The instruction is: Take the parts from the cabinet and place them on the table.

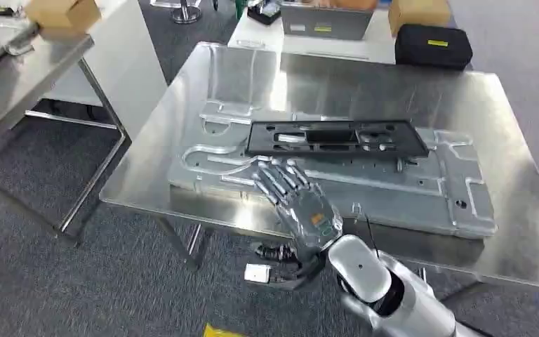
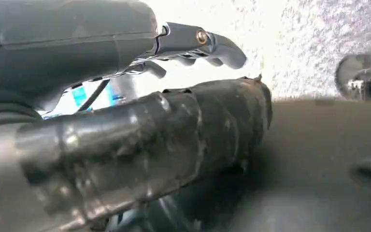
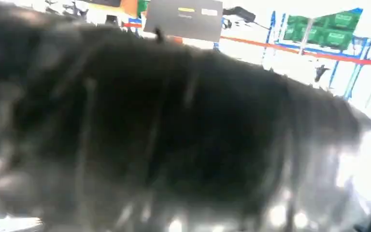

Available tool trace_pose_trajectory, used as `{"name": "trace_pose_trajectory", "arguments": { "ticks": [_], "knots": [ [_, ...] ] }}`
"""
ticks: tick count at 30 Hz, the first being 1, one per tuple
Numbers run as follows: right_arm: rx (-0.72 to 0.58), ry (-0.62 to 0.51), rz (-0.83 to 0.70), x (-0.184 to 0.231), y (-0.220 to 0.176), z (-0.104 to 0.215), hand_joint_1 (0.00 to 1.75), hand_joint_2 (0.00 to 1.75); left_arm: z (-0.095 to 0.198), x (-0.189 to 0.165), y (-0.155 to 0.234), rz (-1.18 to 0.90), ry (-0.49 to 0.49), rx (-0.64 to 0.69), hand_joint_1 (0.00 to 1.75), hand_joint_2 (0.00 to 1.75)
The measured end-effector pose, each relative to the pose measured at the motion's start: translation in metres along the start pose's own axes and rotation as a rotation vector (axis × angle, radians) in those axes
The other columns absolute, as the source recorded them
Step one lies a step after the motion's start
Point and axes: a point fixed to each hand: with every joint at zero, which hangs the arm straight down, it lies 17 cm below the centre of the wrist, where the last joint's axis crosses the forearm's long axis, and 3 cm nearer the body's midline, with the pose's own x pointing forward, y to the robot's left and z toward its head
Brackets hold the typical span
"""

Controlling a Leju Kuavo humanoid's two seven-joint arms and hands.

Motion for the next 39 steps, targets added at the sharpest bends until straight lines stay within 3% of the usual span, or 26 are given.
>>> {"name": "trace_pose_trajectory", "arguments": {
  "ticks": [9,14,19,26,30,33,36,39],
  "knots": [
    [0.035,-0.007,-0.046,0.011,0.010,0.009,0.00,0.00,0.000,-0.006,-0.002,-0.020,0.019,-0.006,0.00,0.00],
    [0.047,-0.028,-0.080,0.046,0.005,-0.005,0.00,0.00,0.000,-0.010,0.002,-0.045,0.040,-0.007,0.00,0.00],
    [0.073,-0.029,-0.153,0.073,0.015,0.006,0.00,0.00,-0.001,-0.013,0.009,-0.082,0.039,0.031,0.00,0.00],
    [0.184,0.003,-0.321,0.108,0.066,0.131,0.00,0.00,-0.001,-0.011,0.008,-0.092,-0.015,0.062,0.00,0.00],
    [0.254,0.036,-0.336,0.112,0.080,0.159,0.00,0.00,-0.001,-0.010,0.009,-0.087,-0.020,0.062,0.00,0.00],
    [0.364,0.124,-0.378,0.112,0.104,0.186,0.00,0.00,-0.001,-0.006,0.007,-0.082,-0.030,0.057,0.00,0.00],
    [0.560,0.262,-0.428,0.106,0.176,0.231,0.00,0.00,0.000,-0.010,0.001,-0.097,-0.027,0.038,0.00,0.00],
    [0.812,0.420,-0.647,0.100,0.280,0.321,0.00,0.00,0.000,-0.010,-0.003,-0.110,-0.028,0.023,0.00,0.00]
  ]
}}
